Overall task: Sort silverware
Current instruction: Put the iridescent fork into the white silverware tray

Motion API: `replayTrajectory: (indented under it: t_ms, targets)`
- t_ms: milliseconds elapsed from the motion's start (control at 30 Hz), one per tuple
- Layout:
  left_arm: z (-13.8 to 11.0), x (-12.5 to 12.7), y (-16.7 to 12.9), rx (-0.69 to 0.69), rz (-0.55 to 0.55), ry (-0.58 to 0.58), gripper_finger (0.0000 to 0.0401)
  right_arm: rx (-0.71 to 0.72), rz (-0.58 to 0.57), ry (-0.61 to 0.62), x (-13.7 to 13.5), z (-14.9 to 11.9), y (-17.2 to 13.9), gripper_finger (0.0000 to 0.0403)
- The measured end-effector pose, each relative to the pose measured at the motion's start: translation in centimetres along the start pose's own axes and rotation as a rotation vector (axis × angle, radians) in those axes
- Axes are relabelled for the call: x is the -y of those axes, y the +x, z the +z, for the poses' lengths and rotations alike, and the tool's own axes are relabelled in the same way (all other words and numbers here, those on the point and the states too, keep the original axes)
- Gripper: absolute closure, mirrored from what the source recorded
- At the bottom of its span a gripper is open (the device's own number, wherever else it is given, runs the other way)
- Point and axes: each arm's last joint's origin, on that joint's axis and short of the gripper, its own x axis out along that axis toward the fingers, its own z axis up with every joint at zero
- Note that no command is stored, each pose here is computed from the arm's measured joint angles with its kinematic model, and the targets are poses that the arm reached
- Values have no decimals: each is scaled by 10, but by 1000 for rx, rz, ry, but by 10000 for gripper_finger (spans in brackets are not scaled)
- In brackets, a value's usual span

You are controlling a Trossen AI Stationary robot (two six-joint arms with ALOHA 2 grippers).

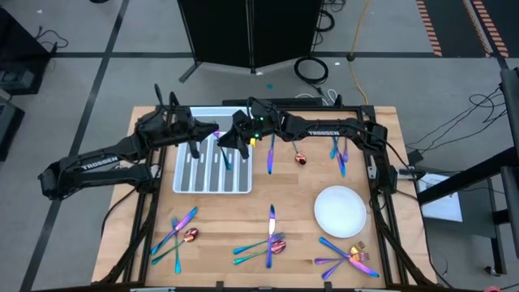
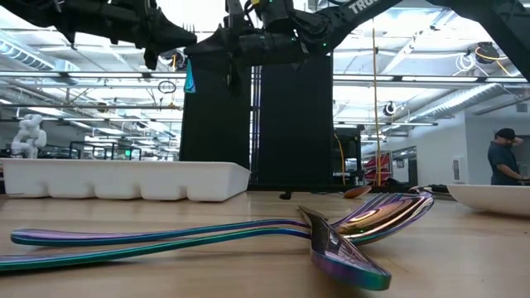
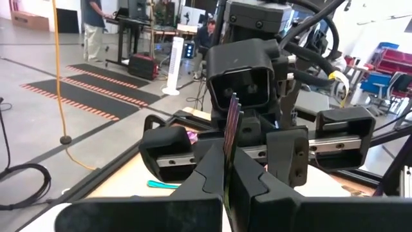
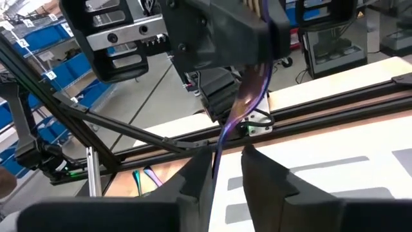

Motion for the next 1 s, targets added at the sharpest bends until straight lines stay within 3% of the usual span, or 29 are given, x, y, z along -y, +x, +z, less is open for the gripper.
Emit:
replayTrajectory:
  t_ms: [300,467,733,1000]
  targets:
    - [0,0,0,-1,8,2,401,9,4,-24,-1,1,0,393]
    - [0,0,0,-1,7,10,394,9,3,-8,-1,1,0,401]
    - [2,0,-3,17,26,54,309,8,-12,33,2,1,-1,402]
    - [3,0,-35,-8,197,52,244,1,-124,152,18,1,-9,403]
